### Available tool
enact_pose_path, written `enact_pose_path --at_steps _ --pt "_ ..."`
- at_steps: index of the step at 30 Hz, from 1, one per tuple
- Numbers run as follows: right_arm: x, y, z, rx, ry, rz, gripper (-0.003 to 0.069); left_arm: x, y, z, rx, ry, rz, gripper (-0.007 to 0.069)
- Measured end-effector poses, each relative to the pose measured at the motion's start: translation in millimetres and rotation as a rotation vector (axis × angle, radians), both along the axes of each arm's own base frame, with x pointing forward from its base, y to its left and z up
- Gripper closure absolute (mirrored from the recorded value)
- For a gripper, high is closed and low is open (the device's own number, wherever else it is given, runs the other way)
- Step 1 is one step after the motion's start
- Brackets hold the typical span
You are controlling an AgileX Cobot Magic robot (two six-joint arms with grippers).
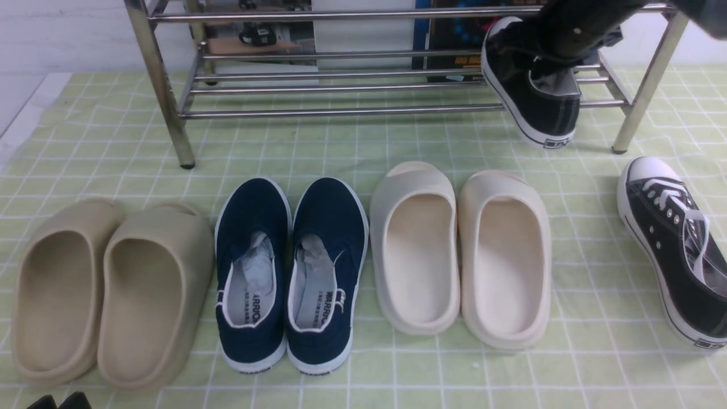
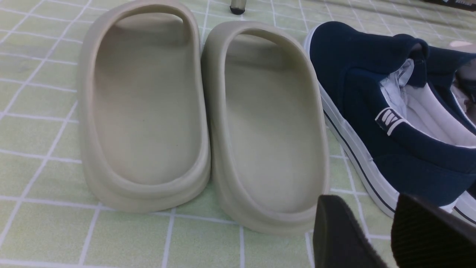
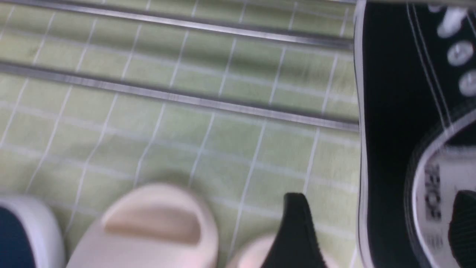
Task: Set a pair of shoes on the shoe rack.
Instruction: Use the right arm to grab the shoe closest to it
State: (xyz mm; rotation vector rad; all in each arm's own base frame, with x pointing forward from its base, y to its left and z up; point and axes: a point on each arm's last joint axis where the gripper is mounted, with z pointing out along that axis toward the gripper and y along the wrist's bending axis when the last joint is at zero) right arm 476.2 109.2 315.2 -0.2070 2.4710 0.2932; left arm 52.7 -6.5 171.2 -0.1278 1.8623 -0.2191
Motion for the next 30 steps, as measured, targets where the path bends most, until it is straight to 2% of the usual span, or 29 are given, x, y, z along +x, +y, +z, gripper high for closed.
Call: enact_pose_path --at_steps 6,7,9,11,15,18,23,27,30 --pt "-47.4 -13.4 33.0 -0.058 0.02 0.001 0.0123 0.0 0.0 0.0 0.0 0.0 0.0 0.0387" --pt "-68.6 -22.3 49.3 -0.108 0.006 -0.013 0.0123 0.0 0.0 0.0 0.0 0.0 0.0 0.0387" --pt "-82.5 -29.0 59.1 -0.147 -0.004 -0.031 0.0125 0.0 0.0 0.0 0.0 0.0 0.0 0.0386" --pt "-106.6 -43.3 57.0 -0.224 0.05 -0.096 0.0125 0.0 0.0 0.0 0.0 0.0 0.0 0.0386" --pt "-125.6 -63.7 14.3 -0.314 0.234 -0.201 0.0125 0.0 0.0 0.0 0.0 0.0 0.0 0.0386" --pt "-141.3 -91.1 -50.1 -0.347 0.43 -0.299 0.0125 0.0 0.0 0.0 0.0 0.0 0.0 0.0386" --pt "-146.7 -110.1 -83.3 -0.27 0.452 -0.359 0.0142 0.0 0.0 0.0 0.0 0.0 0.0 0.0386" --pt "-138.3 -111.0 -110.0 -0.238 0.476 -0.346 0.0202 0.0 0.0 0.0 0.0 0.0 0.0 0.0386" --pt "-129.4 -111.4 -131.6 -0.257 0.501 -0.327 0.0279 0.0 0.0 0.0 0.0 0.0 0.0 0.0386"
